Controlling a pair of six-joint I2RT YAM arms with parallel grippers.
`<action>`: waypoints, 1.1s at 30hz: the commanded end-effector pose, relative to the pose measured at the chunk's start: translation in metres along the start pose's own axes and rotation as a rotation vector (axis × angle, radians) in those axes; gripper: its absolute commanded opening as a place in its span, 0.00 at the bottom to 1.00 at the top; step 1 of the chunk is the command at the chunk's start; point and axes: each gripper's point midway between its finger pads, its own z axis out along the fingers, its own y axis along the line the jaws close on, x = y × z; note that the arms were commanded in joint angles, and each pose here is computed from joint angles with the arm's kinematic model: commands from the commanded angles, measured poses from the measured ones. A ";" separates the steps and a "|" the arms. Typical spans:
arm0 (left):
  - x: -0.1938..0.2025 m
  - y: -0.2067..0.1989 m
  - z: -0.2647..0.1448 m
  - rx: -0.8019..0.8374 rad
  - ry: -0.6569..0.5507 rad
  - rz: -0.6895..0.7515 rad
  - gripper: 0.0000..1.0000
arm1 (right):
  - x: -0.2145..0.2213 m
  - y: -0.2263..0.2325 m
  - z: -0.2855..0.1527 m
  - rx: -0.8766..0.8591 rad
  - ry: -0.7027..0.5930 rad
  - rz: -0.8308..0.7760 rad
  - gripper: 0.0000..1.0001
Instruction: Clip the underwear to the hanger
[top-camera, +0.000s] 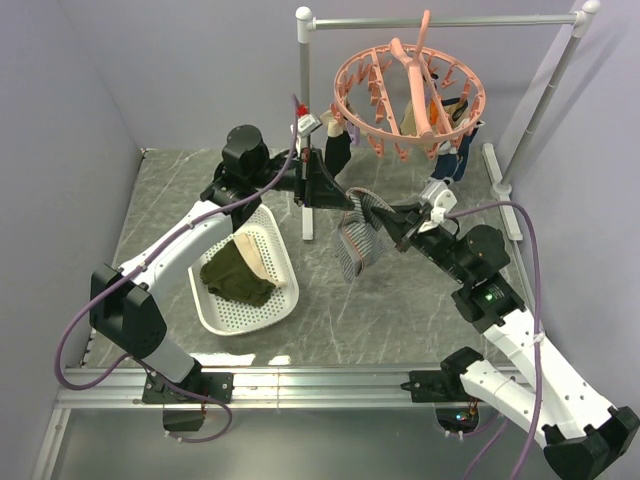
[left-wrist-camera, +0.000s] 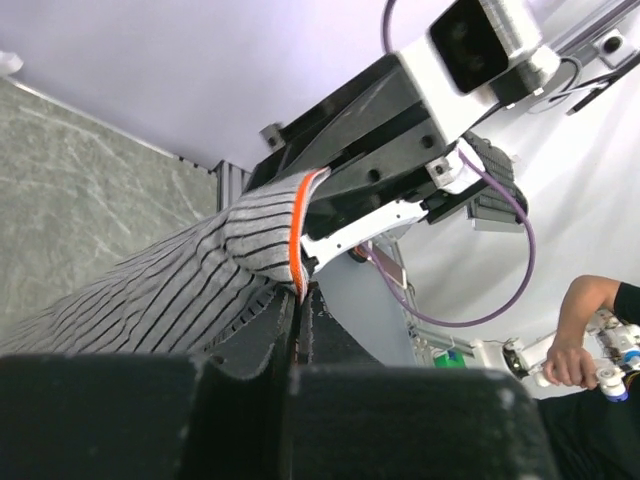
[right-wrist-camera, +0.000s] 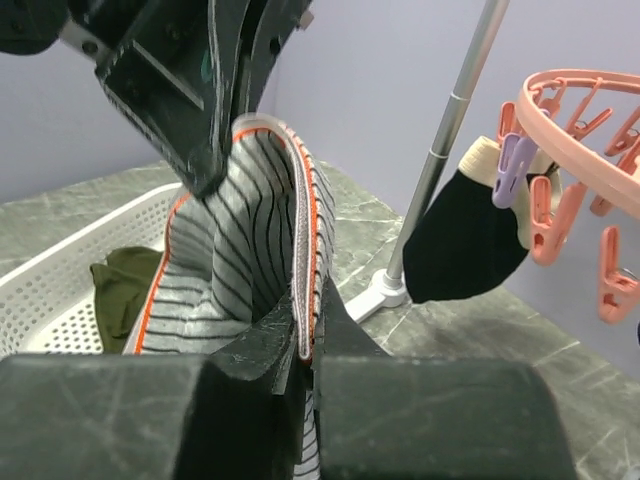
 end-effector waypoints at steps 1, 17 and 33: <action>0.001 -0.002 0.000 -0.005 0.020 0.038 0.05 | -0.041 -0.003 -0.004 0.018 -0.081 -0.023 0.00; 0.061 0.053 -0.017 -0.126 -0.039 0.255 0.62 | -0.088 -0.018 -0.009 0.119 -0.108 0.120 0.00; 0.115 0.033 -0.025 0.032 0.088 0.511 0.86 | -0.107 -0.024 -0.005 0.135 -0.133 0.129 0.00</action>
